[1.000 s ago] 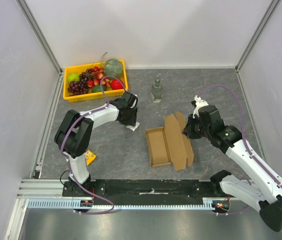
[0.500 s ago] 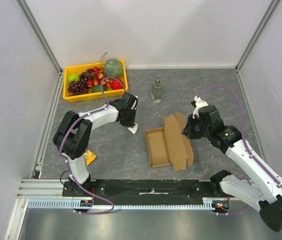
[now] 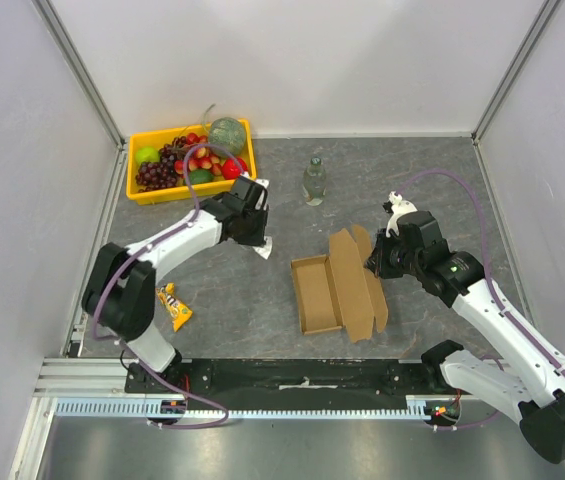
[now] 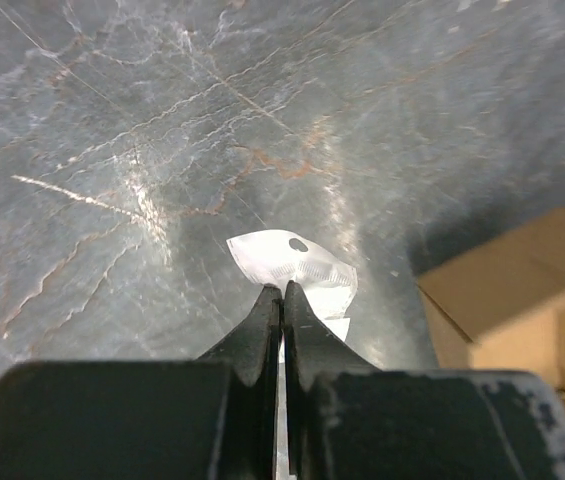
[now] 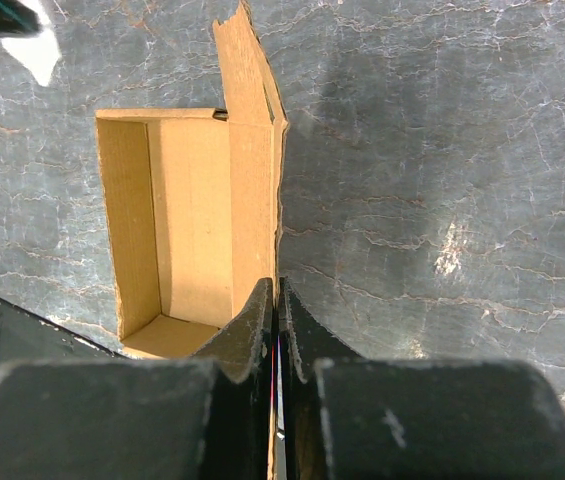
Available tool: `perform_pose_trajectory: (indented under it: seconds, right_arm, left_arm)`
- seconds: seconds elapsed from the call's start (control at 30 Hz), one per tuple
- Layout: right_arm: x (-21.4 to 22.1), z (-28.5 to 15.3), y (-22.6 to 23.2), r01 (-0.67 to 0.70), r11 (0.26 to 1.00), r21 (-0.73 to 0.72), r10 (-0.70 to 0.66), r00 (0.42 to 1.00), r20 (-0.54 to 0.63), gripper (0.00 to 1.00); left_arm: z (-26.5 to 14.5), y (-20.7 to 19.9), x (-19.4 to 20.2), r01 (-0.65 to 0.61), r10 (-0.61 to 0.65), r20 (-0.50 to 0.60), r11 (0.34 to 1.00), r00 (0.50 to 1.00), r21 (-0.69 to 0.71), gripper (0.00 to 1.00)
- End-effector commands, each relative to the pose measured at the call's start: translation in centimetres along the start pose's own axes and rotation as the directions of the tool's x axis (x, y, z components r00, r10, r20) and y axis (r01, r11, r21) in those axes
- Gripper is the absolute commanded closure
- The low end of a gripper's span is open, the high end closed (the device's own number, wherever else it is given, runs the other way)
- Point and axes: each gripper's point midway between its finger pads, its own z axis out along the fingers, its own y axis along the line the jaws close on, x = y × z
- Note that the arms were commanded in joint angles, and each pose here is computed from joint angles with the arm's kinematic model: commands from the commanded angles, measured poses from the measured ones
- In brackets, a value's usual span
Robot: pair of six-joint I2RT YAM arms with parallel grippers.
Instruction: Fold the paper box
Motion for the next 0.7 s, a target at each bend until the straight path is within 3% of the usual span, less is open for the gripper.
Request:
perform_pose_trajectory:
  seconds: [0.0, 0.13, 0.3, 0.53, 0.67]
  right_arm:
    - [-0.4, 0.2, 0.5, 0.008, 1.000, -0.027, -0.007, 1.000, 0.016, 0.92]
    - [-0.4, 0.3, 0.4, 0.008, 1.000, -0.024, -0.007, 1.000, 0.017, 0.92]
    - [-0.2, 0.4, 0.4, 0.004, 1.000, -0.024, -0.004, 1.000, 0.014, 0.92]
    - [-0.6, -0.1, 0.5, 0.006, 1.000, -0.027, -0.005, 1.000, 0.028, 0.92]
    - [-0.6, -0.1, 0.6, 0.008, 1.000, -0.030, -0.008, 1.000, 0.025, 0.92]
  left_arm:
    - [-6.8, -3.5, -2.9, 0.032, -0.053, 0.147, 0.989, 0.988, 0.145, 0.98]
    - [-11.3, -9.1, -1.9, -0.045, -0.015, 0.224, 0.964, 0.974, 0.262, 0.98]
    - [-11.2, -15.5, 2.2, -0.121, 0.059, 0.191, 0.934, 0.980, 0.336, 0.96]
    - [-7.8, -17.1, 4.8, -0.127, 0.092, 0.122, 0.937, 0.988, 0.326, 0.95]
    - [-6.8, -17.3, 5.3, -0.128, 0.101, 0.101, 0.940, 0.990, 0.317, 0.87]
